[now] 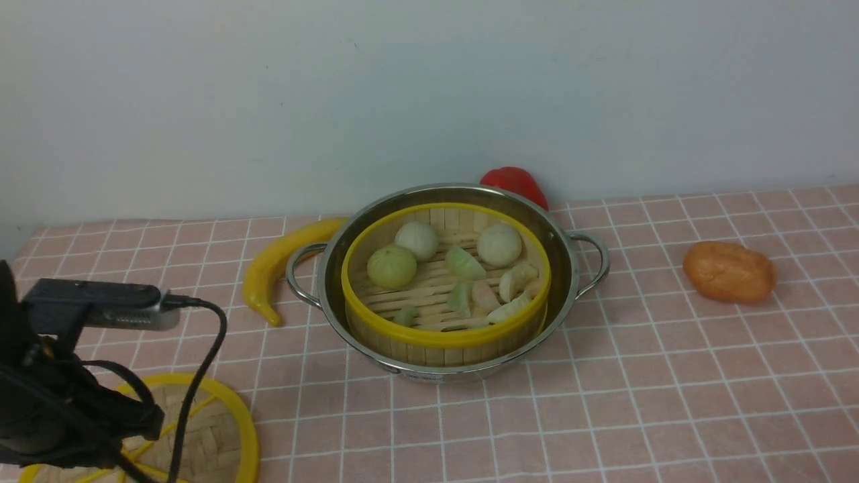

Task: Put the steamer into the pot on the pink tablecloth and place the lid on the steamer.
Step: 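Grasp the bamboo steamer lid lying on the table by its centre knob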

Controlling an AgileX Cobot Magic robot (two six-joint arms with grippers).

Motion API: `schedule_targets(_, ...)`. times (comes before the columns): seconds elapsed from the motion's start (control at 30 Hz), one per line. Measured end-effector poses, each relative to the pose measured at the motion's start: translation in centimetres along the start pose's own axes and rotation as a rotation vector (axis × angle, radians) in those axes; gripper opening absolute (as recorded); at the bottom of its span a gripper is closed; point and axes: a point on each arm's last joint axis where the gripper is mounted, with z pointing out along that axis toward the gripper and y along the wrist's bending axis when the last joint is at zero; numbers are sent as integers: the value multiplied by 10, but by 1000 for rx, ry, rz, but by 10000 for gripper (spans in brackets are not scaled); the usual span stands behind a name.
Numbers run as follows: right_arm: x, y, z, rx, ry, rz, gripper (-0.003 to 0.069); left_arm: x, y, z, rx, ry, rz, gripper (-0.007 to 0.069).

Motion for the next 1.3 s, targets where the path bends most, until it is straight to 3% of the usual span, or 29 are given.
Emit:
schedule_targets(0.43,0,0,0,0,0,0,242,-23,-3,28,12,-80,-49,244)
schedule_targets(0.73,0,0,0,0,0,0,242,-23,13,39,40,-42,-205,244)
schedule_targets(1.3,0,0,0,0,0,4,242,-21,8,60,62,80,-231,233)
